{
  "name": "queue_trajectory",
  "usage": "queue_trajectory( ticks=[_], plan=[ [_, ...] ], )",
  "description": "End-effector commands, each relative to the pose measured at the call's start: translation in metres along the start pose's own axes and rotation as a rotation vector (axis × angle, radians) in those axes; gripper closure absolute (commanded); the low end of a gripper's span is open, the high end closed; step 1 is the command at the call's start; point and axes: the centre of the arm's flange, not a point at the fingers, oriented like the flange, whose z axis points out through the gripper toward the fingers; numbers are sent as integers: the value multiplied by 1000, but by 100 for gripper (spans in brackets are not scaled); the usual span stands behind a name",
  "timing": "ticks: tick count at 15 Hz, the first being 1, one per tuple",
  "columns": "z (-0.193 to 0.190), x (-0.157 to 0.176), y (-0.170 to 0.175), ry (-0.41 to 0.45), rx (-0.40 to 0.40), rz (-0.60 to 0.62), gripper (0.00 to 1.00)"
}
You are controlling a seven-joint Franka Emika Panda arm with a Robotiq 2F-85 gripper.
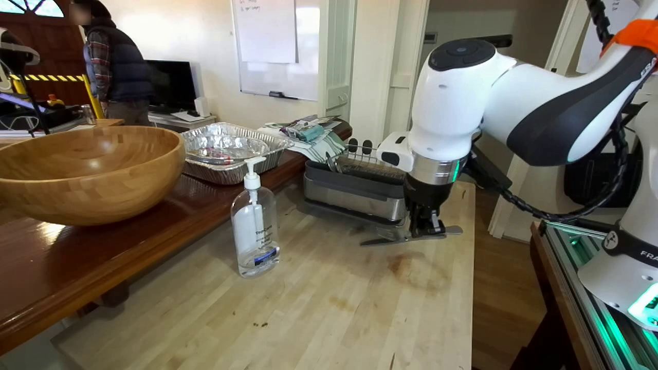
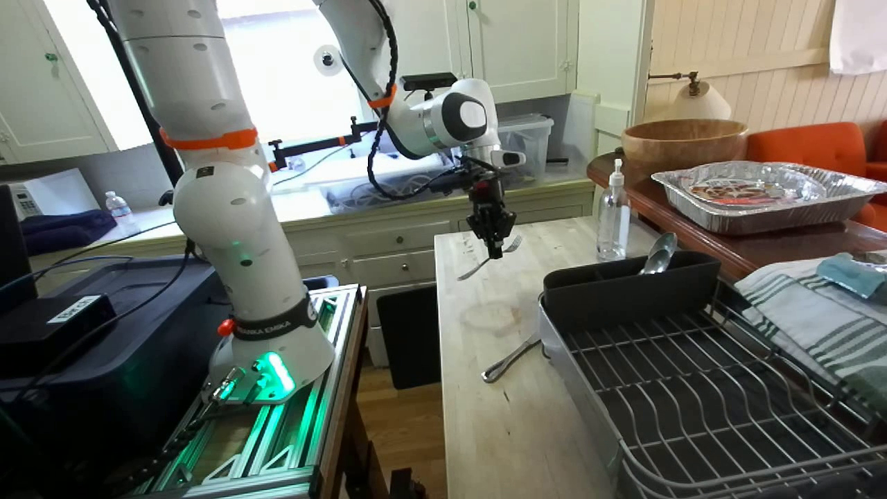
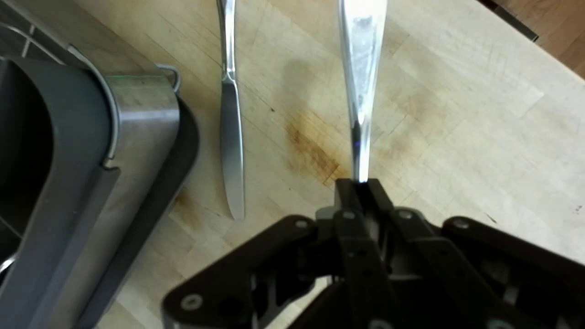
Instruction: Pick up the fork and place it in the bottom cutlery holder of the drying rack
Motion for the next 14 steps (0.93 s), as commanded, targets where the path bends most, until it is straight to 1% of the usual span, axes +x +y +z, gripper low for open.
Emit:
queue_trajectory(
  ticks=[1, 5, 8, 14],
  plan=[
    [-24, -29, 7, -3, -70, 61, 98],
    [-41, -44, 25, 22, -136, 116, 98],
    [-48, -51, 43, 80, -171, 123, 98],
    [-59, -57, 79, 143, -271, 126, 98]
  ],
)
